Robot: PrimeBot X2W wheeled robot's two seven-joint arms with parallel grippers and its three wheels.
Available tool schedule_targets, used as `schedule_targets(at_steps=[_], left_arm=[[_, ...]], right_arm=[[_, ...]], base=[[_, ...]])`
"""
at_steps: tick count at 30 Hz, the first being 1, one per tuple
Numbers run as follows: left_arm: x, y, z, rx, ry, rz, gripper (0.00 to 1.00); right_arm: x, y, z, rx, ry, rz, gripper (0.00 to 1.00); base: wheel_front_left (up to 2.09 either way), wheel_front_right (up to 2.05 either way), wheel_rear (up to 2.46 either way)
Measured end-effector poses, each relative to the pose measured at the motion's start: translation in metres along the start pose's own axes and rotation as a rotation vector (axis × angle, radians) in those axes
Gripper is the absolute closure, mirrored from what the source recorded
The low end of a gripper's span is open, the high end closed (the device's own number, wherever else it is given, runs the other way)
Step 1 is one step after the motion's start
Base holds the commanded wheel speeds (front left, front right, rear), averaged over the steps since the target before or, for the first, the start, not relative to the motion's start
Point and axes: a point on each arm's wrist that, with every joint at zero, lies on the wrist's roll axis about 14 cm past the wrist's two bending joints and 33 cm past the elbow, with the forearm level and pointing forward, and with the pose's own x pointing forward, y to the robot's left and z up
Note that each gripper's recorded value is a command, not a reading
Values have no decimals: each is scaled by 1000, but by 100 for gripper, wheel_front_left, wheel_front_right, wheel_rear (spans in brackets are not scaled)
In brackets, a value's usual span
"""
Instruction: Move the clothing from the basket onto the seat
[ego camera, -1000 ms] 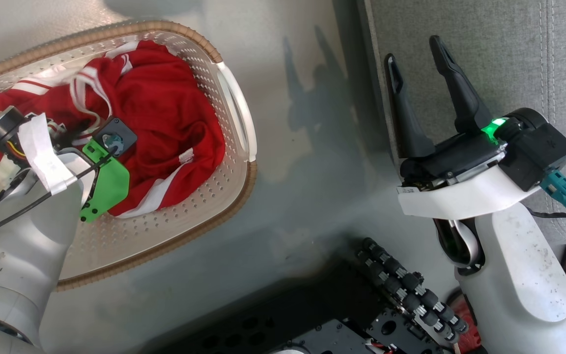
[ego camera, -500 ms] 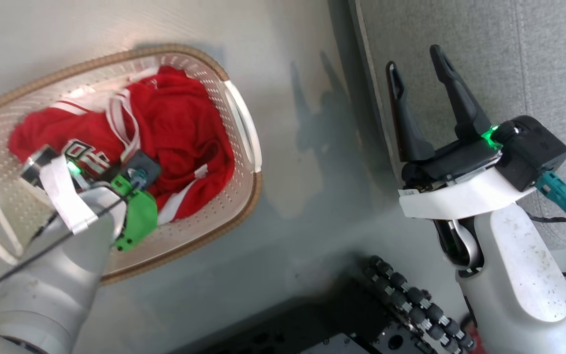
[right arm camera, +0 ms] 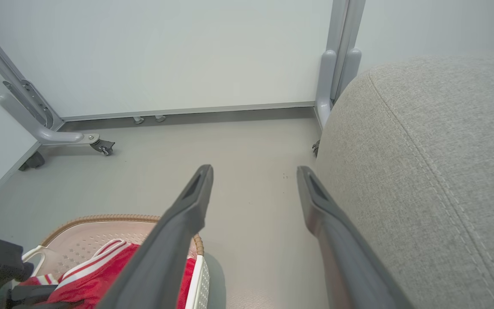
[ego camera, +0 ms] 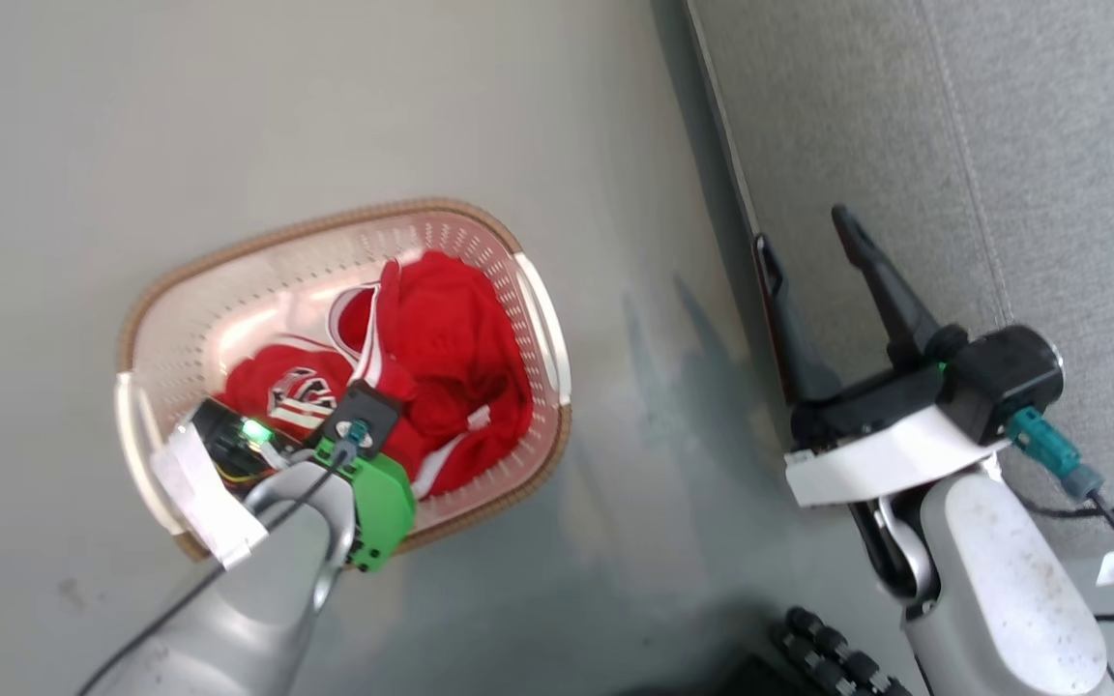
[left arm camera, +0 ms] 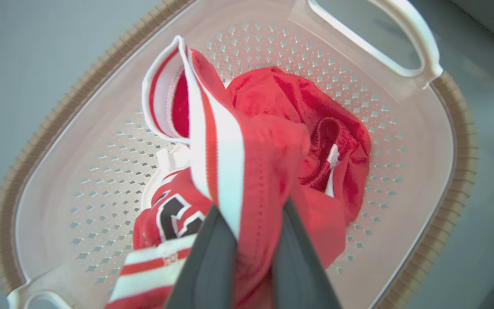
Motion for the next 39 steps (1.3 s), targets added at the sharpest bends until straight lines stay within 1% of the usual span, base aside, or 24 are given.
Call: schedule_targets(at_steps=[2, 4, 7, 15, 18, 22, 32, 39], left_arm=[[-11, 0, 19, -30, -62, 34, 100], [-27, 2, 36, -97, -129, 79, 100], [-50, 4, 59, -135, -217, 130, 100], [-117, 1, 111, -173, -436, 230, 100], [-141, -3, 131, -160, -518, 254, 100], [-170, -5, 147, -147, -598, 297, 100], [-237, -13, 207, -59, -840, 378, 100], [-262, -26, 232, -21, -947, 357, 100]], right_arm=[[-7, 6, 5, 1, -5, 12, 0], [-14, 15, 11, 4, -14, 30, 0], [-26, 24, 20, 7, -30, 46, 0], [-62, 44, 42, 20, -74, 84, 0], [-74, 52, 51, 22, -97, 101, 0], [-90, 62, 63, 19, -133, 126, 0], [-117, 77, 89, 10, -220, 162, 0], [-125, 83, 93, 9, -238, 178, 0]], base=[[0, 0, 0], [0, 0, 0], [0, 0, 0], [0, 0, 0], [0, 0, 0], [0, 0, 0], [0, 0, 0], [0, 0, 0]])
